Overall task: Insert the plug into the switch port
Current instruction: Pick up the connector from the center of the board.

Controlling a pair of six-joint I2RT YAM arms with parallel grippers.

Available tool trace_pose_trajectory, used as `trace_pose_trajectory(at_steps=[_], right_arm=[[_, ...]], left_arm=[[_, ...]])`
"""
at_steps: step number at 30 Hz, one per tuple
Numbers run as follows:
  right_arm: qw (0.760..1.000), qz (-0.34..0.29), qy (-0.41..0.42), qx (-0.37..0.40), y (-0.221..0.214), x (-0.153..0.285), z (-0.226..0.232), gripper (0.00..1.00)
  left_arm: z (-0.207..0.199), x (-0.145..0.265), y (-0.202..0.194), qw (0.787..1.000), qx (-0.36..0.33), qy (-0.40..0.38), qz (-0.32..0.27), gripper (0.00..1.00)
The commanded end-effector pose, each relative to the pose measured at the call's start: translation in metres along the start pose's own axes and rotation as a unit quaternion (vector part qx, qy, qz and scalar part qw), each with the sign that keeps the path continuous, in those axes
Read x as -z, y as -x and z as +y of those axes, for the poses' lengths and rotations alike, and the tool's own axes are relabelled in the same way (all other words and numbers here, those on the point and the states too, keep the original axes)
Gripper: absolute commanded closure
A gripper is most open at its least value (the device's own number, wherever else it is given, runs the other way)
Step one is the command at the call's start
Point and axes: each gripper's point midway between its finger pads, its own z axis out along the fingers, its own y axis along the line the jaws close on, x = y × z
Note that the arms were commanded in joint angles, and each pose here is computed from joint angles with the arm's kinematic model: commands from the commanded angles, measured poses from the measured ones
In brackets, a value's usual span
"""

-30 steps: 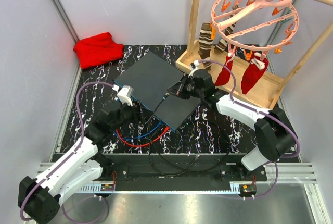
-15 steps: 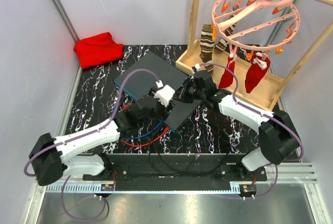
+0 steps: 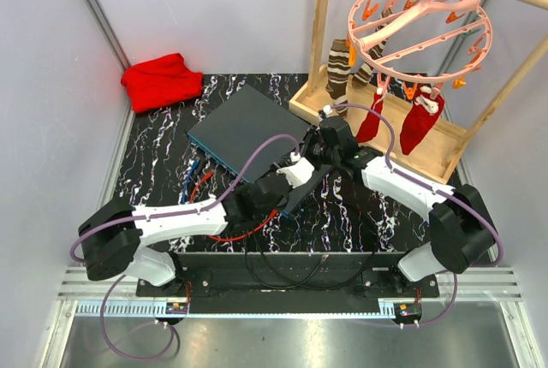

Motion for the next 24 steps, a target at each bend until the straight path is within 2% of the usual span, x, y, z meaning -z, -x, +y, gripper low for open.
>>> trace_pose_trajectory(at_steps=[1, 2, 7, 10, 11, 15, 19, 24], right_arm=[[0.999, -0.029, 0.026, 0.012, 0.019, 0.013, 0.026, 1.00], [0.999, -0.032, 0.026, 0.012, 0.020, 0.014, 0.027, 1.00], [0.999, -0.040, 0.019, 0.014, 0.027, 0.016, 0.021, 1.00], [0.998, -0.051, 0.019, 0.027, 0.036, 0.019, 0.020, 0.82], [0.998, -0.054, 0.018, 0.035, 0.039, 0.019, 0.019, 0.66], [0.992, -0.086, 0.000, 0.096, 0.055, 0.024, 0.016, 0.32], [0.980, -0.115, -0.039, 0.158, 0.076, 0.030, -0.006, 0.16], [0.966, -0.125, -0.086, 0.209, 0.098, 0.030, -0.038, 0.08]], left_arm=[[0.011, -0.004, 0.034, 0.998, 0.021, 0.048, -0.043, 0.97], [0.007, -0.006, 0.034, 0.998, 0.020, 0.041, -0.039, 1.00], [0.004, -0.001, 0.032, 0.998, 0.054, 0.029, -0.033, 1.00], [-0.002, 0.007, 0.027, 0.996, 0.081, 0.003, -0.027, 1.00], [-0.009, 0.010, 0.020, 0.996, 0.082, -0.018, -0.018, 1.00], [-0.025, 0.023, 0.005, 0.986, 0.148, -0.073, 0.001, 1.00], [-0.036, 0.040, -0.010, 0.974, 0.189, -0.121, 0.016, 1.00], [-0.059, 0.051, -0.038, 0.952, 0.237, -0.185, 0.059, 1.00]])
